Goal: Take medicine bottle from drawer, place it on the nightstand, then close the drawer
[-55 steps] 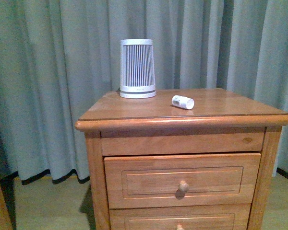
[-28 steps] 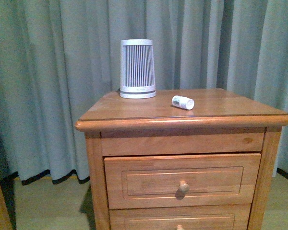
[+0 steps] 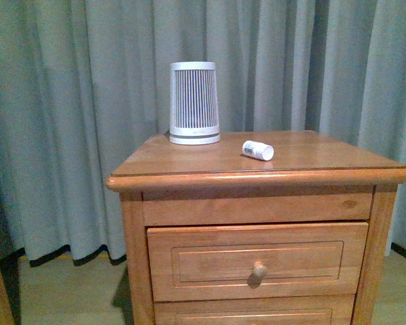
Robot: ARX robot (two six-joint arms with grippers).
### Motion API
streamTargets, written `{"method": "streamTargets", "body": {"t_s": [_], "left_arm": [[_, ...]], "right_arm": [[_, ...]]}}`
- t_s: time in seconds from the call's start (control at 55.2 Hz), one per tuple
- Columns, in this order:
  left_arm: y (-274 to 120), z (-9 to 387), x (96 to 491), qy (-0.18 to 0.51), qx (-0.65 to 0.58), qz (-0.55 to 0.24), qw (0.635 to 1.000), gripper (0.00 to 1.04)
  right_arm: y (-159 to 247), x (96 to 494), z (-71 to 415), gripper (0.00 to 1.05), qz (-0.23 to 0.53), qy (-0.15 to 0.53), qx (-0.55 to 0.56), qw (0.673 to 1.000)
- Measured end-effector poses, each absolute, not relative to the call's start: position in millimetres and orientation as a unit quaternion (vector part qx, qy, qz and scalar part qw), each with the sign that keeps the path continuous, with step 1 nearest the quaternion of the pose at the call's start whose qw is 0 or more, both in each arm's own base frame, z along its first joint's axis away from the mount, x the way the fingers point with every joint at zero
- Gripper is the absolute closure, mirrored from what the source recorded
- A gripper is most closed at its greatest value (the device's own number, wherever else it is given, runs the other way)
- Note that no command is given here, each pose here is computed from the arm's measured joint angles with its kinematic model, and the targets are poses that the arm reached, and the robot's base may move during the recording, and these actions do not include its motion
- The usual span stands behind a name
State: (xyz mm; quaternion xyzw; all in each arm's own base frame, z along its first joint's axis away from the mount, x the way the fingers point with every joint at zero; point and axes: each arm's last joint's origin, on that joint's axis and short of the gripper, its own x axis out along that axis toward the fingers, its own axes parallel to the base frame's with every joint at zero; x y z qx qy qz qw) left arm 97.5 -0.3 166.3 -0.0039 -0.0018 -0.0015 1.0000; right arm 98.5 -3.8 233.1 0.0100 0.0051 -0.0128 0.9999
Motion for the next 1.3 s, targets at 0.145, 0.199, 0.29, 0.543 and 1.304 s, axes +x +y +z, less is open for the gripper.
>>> {"method": "streamTargets", "body": {"t_s": [0.145,0.199,0.29,0.543,1.304], "left_arm": [[0,166,97,-0.002,-0.004,-0.002,1.000,0.07],[0,166,97,-0.002,-0.004,-0.002,1.000,0.07],[0,166,97,-0.002,-0.004,-0.002,1.000,0.07],[0,166,97,-0.002,-0.004,-0.002,1.000,0.07],[0,166,97,-0.002,-0.004,-0.002,1.000,0.07]], "right_arm": [[0,98,217,0.84,0.000,0.005,0.003,1.000],[0,98,212,0.82,0.000,0.004,0.003,1.000],[0,98,205,0.82,0.000,0.005,0.003,1.000],[0,98,190,0.82,0.000,0.005,0.003,1.000],[0,97,168,0.82,0.000,-0.001,0.003,1.000]]}}
